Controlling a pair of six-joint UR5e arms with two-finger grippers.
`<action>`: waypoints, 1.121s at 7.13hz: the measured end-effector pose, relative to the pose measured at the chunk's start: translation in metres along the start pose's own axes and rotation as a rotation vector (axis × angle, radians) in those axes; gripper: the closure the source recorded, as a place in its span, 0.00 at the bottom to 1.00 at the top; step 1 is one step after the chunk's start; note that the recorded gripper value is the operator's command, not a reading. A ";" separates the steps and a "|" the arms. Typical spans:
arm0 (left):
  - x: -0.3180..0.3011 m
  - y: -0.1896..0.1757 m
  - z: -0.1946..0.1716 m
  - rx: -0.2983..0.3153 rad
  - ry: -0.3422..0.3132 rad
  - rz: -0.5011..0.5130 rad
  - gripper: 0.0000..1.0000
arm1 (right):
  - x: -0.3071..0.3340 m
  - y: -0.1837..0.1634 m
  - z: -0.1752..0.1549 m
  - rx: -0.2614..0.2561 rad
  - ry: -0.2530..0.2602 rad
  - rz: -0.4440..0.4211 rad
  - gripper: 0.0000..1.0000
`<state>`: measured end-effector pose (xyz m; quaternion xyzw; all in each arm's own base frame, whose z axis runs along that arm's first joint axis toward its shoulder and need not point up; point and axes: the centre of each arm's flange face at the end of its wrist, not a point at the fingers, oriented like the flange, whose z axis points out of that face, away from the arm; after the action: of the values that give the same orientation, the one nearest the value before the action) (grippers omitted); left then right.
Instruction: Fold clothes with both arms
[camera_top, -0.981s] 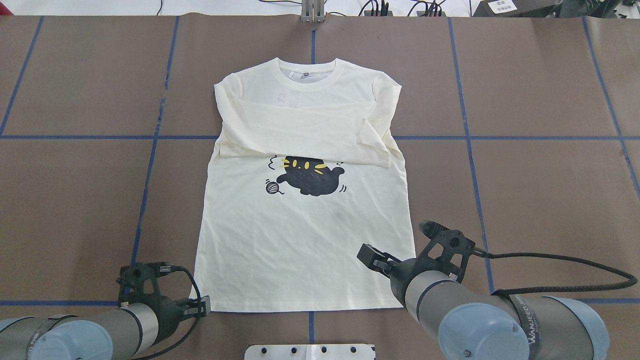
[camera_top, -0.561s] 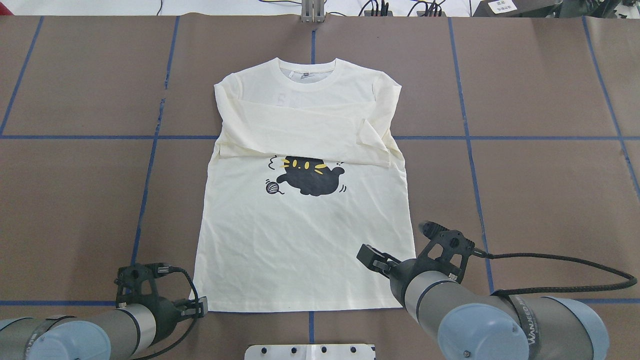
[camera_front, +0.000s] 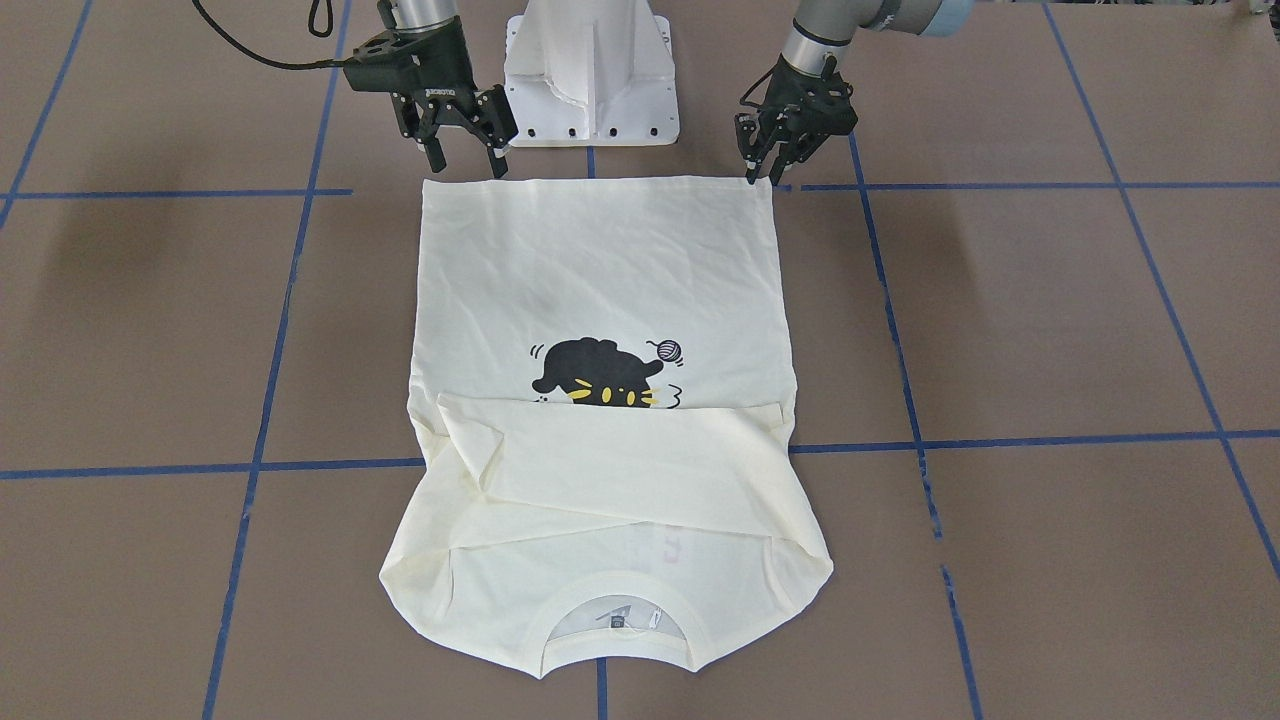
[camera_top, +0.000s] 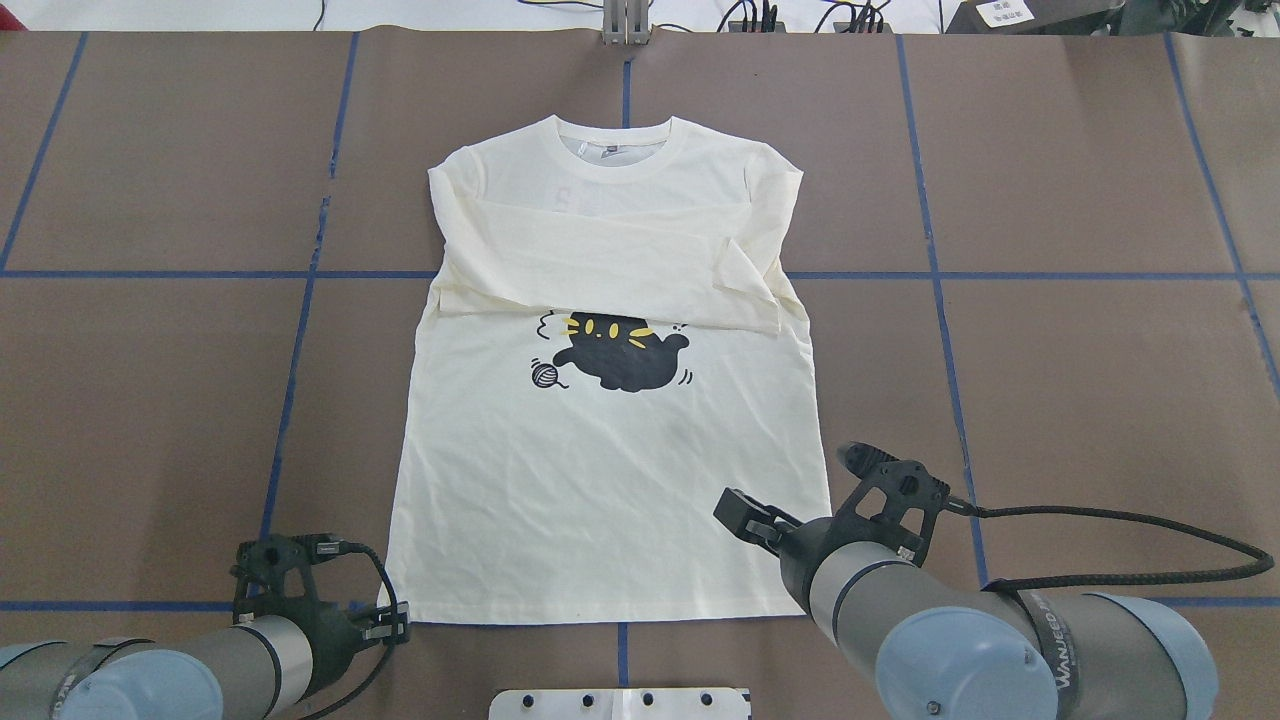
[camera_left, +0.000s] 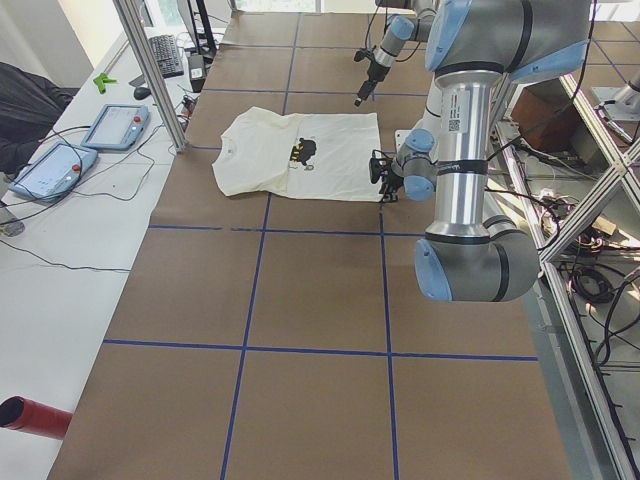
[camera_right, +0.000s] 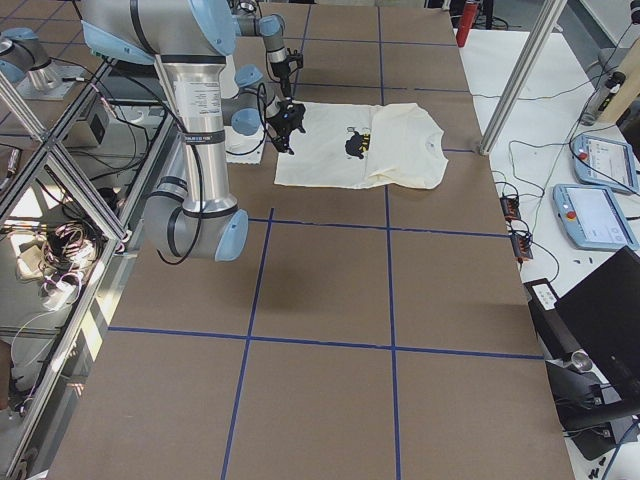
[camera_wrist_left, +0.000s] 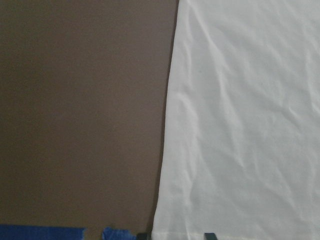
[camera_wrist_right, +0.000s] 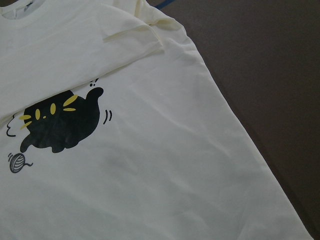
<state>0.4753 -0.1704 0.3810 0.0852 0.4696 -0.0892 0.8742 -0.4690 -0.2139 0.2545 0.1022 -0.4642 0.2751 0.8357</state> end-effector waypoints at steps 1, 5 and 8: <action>0.000 0.001 0.000 -0.002 0.000 0.001 0.59 | 0.000 0.000 0.000 0.001 0.000 0.000 0.01; -0.001 0.005 0.002 -0.007 -0.004 0.006 0.99 | 0.000 0.000 0.000 0.003 -0.001 0.000 0.01; 0.000 0.004 0.001 -0.007 -0.001 0.005 1.00 | 0.000 0.000 0.001 0.004 0.001 -0.001 0.02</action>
<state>0.4773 -0.1664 0.3820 0.0833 0.4690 -0.0855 0.8751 -0.4696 -0.2143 0.2553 0.1039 -0.4632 0.2757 0.8358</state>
